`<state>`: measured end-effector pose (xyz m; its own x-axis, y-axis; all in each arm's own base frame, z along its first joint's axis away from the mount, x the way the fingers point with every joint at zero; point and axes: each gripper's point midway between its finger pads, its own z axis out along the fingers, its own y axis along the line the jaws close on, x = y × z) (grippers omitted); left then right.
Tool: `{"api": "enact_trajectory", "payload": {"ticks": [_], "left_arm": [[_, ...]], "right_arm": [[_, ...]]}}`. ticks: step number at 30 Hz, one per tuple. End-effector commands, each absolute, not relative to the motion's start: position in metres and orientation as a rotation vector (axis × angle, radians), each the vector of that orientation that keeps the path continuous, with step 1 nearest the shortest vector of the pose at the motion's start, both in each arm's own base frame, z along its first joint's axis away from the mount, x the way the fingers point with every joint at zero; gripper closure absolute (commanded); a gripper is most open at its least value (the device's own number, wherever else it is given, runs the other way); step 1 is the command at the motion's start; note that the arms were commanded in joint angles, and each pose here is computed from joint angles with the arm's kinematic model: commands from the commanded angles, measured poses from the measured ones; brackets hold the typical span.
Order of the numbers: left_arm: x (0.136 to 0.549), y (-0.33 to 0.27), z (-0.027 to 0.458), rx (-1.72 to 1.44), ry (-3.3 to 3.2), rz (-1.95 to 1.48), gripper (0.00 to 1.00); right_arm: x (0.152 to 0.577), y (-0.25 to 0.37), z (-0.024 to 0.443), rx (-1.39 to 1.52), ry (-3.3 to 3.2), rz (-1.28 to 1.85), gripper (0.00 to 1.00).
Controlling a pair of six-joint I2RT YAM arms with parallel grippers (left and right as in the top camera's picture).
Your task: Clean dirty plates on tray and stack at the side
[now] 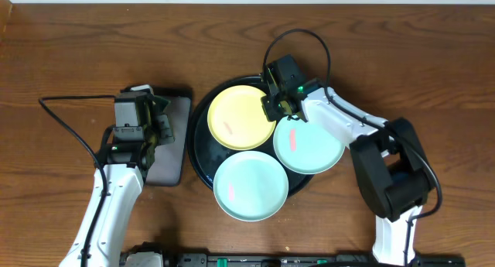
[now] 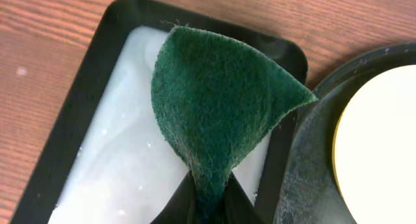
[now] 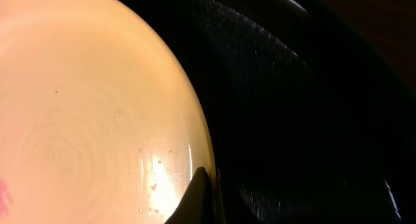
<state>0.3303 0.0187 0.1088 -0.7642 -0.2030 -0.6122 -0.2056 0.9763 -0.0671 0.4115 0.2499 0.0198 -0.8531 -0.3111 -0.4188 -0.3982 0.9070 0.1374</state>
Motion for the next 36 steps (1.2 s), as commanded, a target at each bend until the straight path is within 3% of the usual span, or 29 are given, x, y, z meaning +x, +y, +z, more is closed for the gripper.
{"api": "enact_trajectory", "payload": {"ticks": [1, 15, 18, 20, 31, 36], "left_arm": [[0.331, 0.02, 0.11, -0.24, 2.457, 0.026, 0.93], [0.332, 0.016, 0.11, -0.23, 2.457, -0.003, 0.93], [0.334, 0.016, 0.114, -0.23, 2.449, -0.003, 0.92], [0.336, 0.016, 0.118, -0.23, 2.442, -0.004, 0.93], [0.336, 0.016, 0.148, -0.253, 2.485, -0.005, 0.93], [0.329, 0.016, 0.14, -0.282, 2.54, -0.006, 0.93]], "right_arm": [[0.41, 0.262, 0.05, -0.553, 2.609, 0.329, 0.99], [0.41, 0.259, 0.04, -0.517, 2.634, 0.303, 0.9], [0.41, 0.259, 0.036, -0.518, 2.64, 0.3, 0.71], [0.409, 0.259, 0.032, -0.518, 2.646, 0.297, 0.67], [0.41, 0.26, 0.029, -0.52, 2.646, 0.298, 0.67], [0.41, 0.26, 0.029, -0.52, 2.647, 0.297, 0.68]]}}
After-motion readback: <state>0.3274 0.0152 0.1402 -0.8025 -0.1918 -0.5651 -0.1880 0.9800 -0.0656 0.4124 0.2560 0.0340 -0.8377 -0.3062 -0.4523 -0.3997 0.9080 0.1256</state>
